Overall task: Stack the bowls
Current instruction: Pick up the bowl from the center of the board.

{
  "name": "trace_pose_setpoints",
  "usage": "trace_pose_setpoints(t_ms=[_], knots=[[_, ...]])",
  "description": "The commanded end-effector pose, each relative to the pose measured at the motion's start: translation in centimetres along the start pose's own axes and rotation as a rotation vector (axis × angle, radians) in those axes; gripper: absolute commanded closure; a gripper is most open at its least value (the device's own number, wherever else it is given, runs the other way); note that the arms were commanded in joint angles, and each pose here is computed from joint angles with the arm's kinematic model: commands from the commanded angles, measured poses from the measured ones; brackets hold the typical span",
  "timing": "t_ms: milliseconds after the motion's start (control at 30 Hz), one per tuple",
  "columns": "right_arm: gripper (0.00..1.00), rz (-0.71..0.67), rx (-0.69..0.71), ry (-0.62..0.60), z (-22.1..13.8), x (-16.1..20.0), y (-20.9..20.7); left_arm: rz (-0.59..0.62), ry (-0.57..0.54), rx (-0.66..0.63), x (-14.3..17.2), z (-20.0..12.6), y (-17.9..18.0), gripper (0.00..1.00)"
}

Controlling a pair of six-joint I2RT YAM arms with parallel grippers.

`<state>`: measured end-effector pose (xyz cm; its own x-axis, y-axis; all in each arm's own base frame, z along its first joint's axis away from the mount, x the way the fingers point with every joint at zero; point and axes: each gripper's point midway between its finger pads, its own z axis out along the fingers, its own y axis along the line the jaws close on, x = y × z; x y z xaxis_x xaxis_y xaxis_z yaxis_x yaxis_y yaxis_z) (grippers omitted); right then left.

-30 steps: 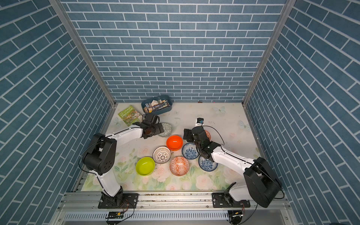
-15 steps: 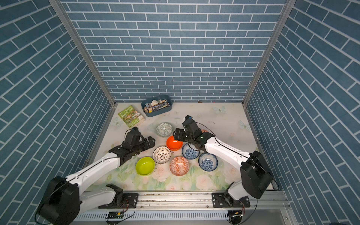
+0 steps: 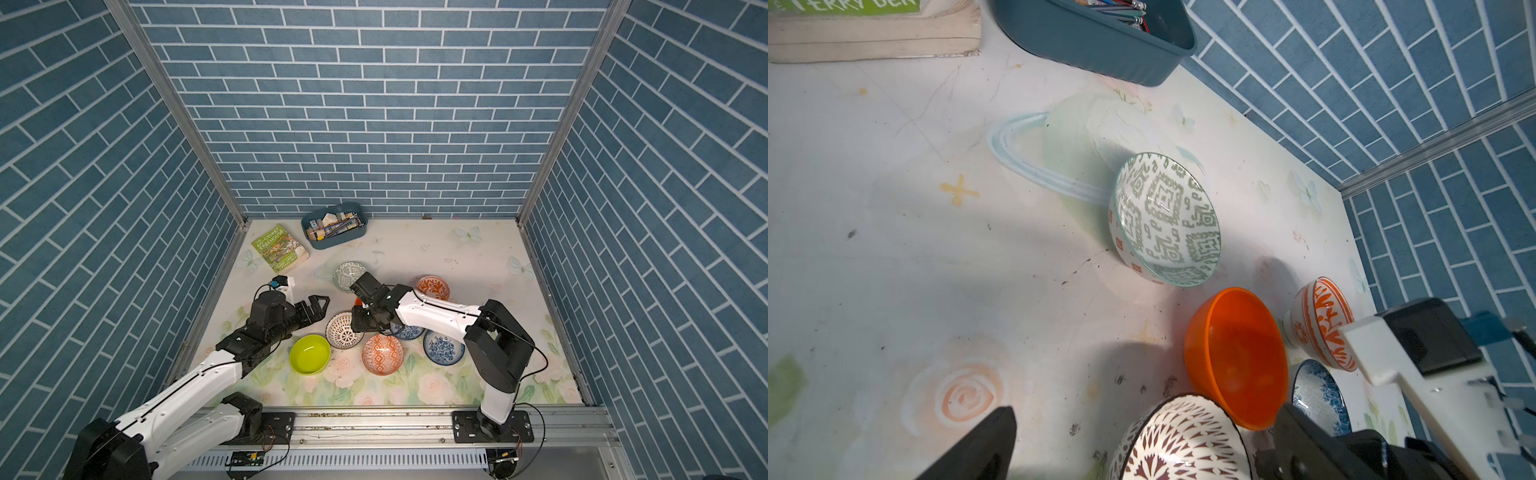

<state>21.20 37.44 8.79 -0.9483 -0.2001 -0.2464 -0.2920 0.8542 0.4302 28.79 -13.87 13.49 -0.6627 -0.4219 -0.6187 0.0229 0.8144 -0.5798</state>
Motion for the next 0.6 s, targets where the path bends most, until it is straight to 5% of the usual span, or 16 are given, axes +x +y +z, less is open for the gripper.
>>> trace_pose_setpoints(t_ms=[0,567], knots=[[0.52,0.023,0.082,0.016,0.1,0.4,-1.2,0.011,-0.004,0.017,-0.2,0.3,-0.1,0.00],[0.65,-0.005,0.131,0.026,1.5,-0.5,-1.7,-0.051,0.013,-0.047,-0.4,1.2,1.1,0.00]])
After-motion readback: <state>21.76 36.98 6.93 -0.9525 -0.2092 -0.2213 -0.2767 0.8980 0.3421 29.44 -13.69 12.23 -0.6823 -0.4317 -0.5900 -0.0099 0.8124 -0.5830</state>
